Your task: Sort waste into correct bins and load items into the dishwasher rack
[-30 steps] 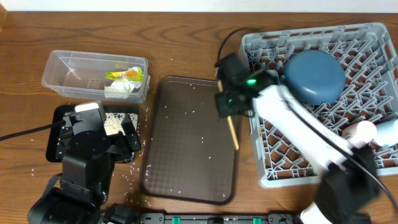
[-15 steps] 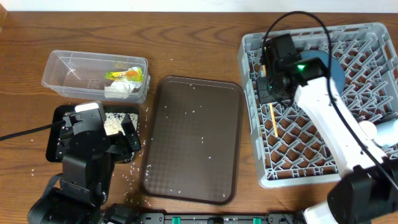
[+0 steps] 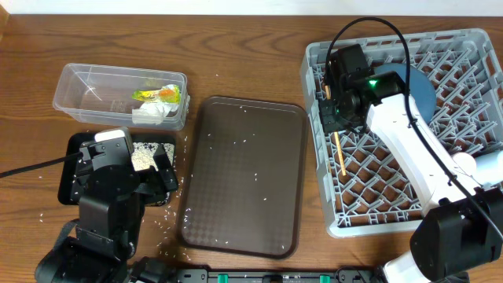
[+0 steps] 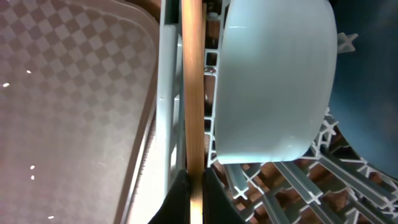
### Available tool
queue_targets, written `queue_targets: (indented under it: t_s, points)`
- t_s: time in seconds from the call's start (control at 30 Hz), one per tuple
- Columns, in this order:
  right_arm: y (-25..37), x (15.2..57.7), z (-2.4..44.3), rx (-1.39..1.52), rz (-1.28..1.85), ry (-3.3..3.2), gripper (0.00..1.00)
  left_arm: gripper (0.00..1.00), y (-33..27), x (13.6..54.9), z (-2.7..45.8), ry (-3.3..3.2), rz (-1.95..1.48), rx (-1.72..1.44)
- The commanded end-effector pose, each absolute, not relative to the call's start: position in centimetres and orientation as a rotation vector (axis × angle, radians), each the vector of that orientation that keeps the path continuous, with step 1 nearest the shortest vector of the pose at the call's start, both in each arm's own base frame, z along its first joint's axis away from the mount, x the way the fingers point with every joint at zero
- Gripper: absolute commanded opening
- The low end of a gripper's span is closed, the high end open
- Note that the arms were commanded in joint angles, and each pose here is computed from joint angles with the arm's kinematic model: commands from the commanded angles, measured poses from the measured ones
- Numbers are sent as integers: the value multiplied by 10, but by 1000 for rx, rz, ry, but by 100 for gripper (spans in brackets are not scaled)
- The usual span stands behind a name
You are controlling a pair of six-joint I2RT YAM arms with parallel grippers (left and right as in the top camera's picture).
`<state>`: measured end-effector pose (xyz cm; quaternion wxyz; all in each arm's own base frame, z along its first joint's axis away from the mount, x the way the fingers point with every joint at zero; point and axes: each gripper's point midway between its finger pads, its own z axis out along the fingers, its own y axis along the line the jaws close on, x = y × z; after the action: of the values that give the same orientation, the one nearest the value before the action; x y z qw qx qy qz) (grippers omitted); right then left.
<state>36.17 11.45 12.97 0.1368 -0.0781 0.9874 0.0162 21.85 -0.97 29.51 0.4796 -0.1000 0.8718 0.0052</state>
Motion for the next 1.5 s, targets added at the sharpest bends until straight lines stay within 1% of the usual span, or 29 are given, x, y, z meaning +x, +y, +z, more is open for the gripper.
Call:
queue_targets:
  t_s: [0.0,0.07,0.1,0.13,0.17,0.23,0.33,0.5,0.53,0.57,0.6,0.7,0.8,0.97,1.07,1.13,1.3,1.47]
  points:
    - [120,363,126,-199,72,2862,1,98,-6,219,299,2115,34,-249]
    - [120,364,126,-182,77,2857,1,98,-6,219,299,2115,34,-249]
    - [121,365,126,-183,83,2855,7,98,-6,219,299,2115,34,-249]
    - [122,364,127,-187,83,2853,15,98,-6,219,299,2115,34,-249]
    - [123,363,129,-192,84,2852,29,98,-6,219,299,2115,34,-249]
    - [125,362,133,-199,89,2843,36,98,-6,219,299,2115,34,-249]
    - [129,357,153,-216,107,2801,40,98,-6,219,299,2115,34,-249]
    - [144,332,222,-277,210,2631,46,98,-6,219,299,2115,34,-249]
    - [148,325,235,-294,246,2592,51,98,-6,219,299,2115,34,-249]
    - [154,316,251,-318,292,2548,64,98,-6,219,299,2115,34,-249]
    - [160,306,266,-344,342,2502,99,98,-6,219,299,2115,34,-249]
    - [173,277,304,-416,462,2384,99,98,-6,219,299,2115,34,-249]
    - [172,252,332,-458,501,2281,99,98,-6,219,299,2115,34,-249]
    - [144,235,365,-448,403,2140,99,98,-6,219,299,2115,34,-249]
    - [133,222,382,-551,335,2035,99,98,-6,219,299,2115,34,-249]
    - [128,211,389,-628,293,1977,99,98,-6,219,299,2115,34,-249]
    - [108,185,389,-640,260,1944,99,98,-6,219,299,2115,34,-249]
    - [88,191,387,-517,203,1858,99,98,-6,219,299,2115,34,-249]
